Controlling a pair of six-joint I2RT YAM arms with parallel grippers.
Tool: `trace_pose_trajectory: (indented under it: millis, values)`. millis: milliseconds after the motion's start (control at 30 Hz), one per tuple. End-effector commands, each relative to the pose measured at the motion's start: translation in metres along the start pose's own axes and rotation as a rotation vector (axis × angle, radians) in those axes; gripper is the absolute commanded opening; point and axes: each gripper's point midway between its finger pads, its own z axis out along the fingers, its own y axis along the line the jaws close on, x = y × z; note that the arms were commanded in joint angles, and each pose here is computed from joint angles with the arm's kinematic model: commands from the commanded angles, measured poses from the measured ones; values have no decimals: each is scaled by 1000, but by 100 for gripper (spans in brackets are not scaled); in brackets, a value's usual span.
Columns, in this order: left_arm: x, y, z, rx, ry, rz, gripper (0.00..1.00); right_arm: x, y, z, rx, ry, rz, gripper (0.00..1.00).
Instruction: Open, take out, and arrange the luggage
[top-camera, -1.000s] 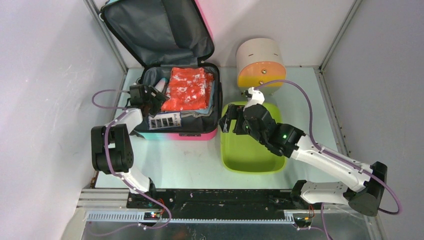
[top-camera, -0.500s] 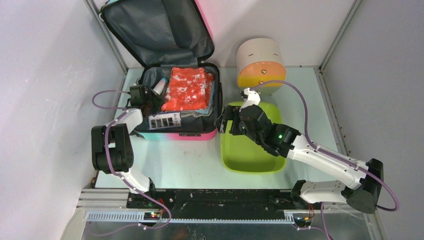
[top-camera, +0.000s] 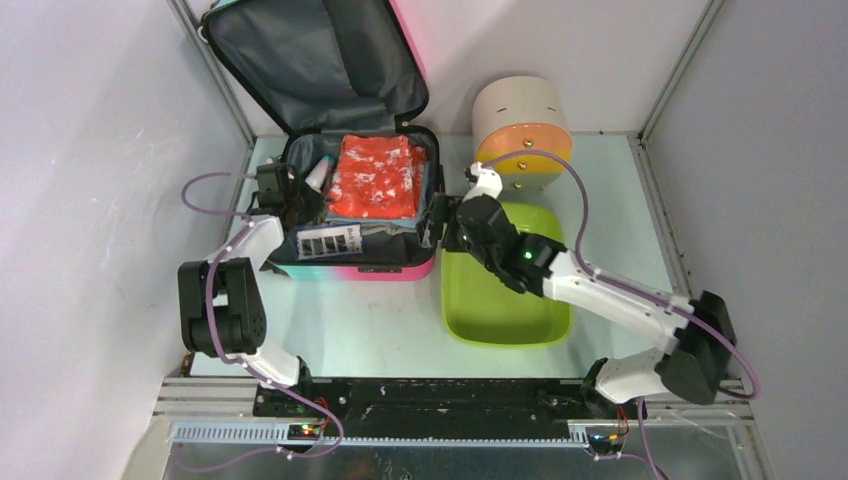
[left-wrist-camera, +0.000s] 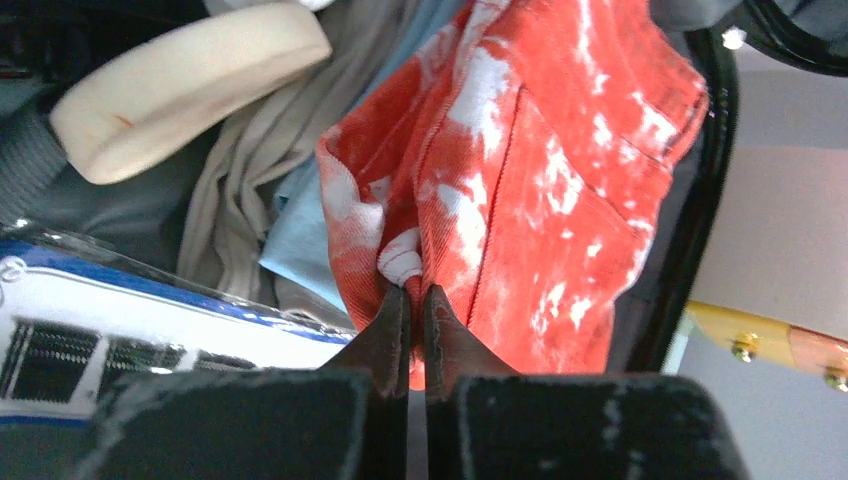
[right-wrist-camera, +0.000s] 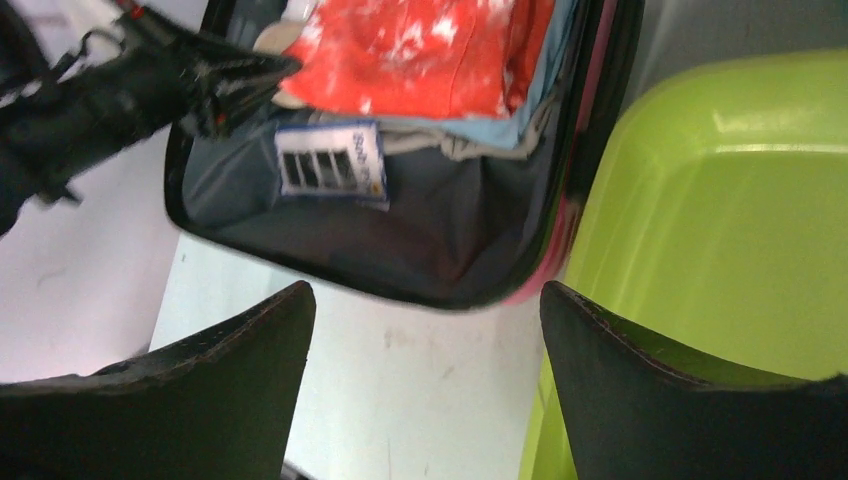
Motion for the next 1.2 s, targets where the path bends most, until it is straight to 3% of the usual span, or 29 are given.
trace_pose_trajectory:
  millis: [0,433,900,1167]
  values:
    - [-9,-41,-36,86,-20,59,0,-46,16,35,24,-122,48,85]
    - [12,-31,-72,44,17,122,0,-18,26,128,97,22,8,81]
    - [42,22,-76,-57,91,238,0,2,7,185,81,132,-115,62]
    - [49,43,-75,-98,126,287,0,-12,-8,211,170,112,-168,77]
